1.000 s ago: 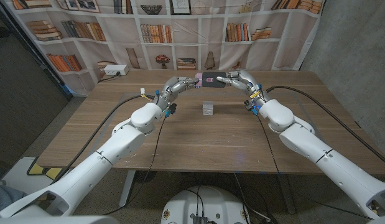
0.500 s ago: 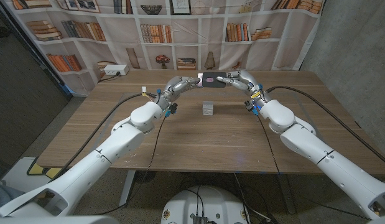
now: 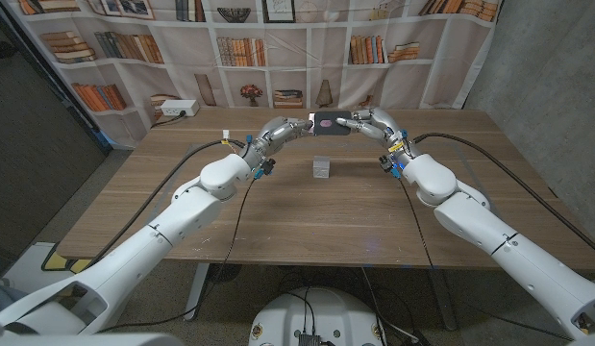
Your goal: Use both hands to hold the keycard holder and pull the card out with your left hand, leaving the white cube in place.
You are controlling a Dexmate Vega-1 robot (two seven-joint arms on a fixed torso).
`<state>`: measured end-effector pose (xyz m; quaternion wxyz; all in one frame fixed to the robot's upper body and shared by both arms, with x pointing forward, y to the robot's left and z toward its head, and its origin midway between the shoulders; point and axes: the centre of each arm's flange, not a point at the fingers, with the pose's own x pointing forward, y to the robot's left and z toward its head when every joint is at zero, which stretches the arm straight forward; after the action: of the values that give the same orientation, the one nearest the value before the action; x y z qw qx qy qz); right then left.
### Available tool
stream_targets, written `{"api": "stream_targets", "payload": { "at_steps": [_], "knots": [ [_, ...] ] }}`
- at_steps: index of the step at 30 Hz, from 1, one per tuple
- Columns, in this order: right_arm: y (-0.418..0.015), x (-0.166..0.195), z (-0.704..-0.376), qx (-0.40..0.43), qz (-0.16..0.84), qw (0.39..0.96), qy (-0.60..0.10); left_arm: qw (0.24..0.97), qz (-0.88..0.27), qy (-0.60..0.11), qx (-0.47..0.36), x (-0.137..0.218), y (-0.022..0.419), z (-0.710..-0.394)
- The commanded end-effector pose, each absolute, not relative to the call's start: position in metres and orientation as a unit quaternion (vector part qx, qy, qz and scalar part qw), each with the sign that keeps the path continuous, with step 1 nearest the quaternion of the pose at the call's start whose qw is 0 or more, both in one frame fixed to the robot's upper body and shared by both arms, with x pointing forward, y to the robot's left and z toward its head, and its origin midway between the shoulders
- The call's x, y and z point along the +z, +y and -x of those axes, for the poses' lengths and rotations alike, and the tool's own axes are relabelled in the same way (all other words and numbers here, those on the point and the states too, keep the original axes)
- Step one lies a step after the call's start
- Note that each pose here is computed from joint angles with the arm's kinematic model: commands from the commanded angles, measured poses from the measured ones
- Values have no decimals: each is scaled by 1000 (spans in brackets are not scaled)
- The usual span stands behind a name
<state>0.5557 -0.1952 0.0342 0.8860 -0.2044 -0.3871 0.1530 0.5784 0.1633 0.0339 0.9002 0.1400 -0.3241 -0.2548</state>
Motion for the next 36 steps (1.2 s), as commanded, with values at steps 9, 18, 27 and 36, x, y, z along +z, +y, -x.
{"api": "stream_targets", "payload": {
  "at_steps": [9, 18, 27, 36],
  "knots": [
    [-198, 35, -559, 151, 202, 888, -384, 879, -138, -324, -323, 31, 163, -586],
    [-202, 36, -560, 146, 201, 888, -387, 878, -135, -320, -329, 30, 164, -587],
    [-205, 40, -559, 139, 204, 887, -390, 880, -139, -313, -330, 27, 166, -588],
    [-206, 40, -560, 137, 202, 889, -388, 878, -139, -312, -337, 28, 165, -589]
  ]
}}
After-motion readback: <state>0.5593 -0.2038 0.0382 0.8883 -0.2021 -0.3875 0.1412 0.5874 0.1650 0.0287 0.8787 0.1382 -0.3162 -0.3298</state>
